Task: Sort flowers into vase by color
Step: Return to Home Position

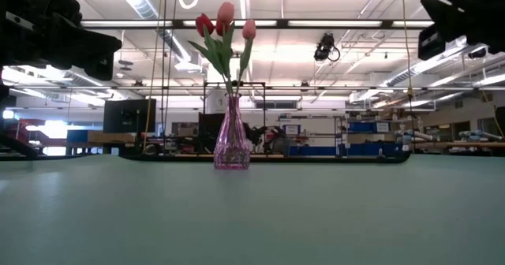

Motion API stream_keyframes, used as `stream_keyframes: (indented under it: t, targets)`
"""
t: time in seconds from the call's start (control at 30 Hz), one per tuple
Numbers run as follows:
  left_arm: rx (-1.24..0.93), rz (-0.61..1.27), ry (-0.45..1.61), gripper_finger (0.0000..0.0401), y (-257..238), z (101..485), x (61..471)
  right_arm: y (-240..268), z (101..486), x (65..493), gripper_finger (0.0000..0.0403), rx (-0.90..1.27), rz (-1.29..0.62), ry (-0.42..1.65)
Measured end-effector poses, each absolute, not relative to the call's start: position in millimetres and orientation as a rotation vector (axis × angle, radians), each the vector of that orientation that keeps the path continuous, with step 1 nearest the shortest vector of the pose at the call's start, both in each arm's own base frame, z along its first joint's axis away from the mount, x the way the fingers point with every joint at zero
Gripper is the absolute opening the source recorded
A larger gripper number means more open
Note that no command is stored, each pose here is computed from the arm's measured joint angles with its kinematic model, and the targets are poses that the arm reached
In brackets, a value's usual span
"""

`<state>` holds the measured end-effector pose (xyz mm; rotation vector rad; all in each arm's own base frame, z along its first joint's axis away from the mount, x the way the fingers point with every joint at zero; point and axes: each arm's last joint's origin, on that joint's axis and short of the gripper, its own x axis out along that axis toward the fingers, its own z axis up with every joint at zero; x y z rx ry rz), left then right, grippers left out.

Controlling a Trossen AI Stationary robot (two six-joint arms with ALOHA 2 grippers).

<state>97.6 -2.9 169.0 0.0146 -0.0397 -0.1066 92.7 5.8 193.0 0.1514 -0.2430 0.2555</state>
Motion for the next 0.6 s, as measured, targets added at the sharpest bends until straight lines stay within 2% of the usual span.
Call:
stream_keyframes:
  t: [0.13,0.27,0.6]
  targets:
    - [0.015,-0.107,-0.039,0.0041,-3,169,98,5,188,94,0.0104,0.157,0.238,-0.214]
    - [0.015,-0.107,-0.039,0.004,-3,169,98,5,176,97,0.0104,0.162,0.199,-0.091]
    - [0.015,-0.107,-0.039,0.004,-3,169,98,4,176,96,0.0104,0.147,0.197,-0.099]
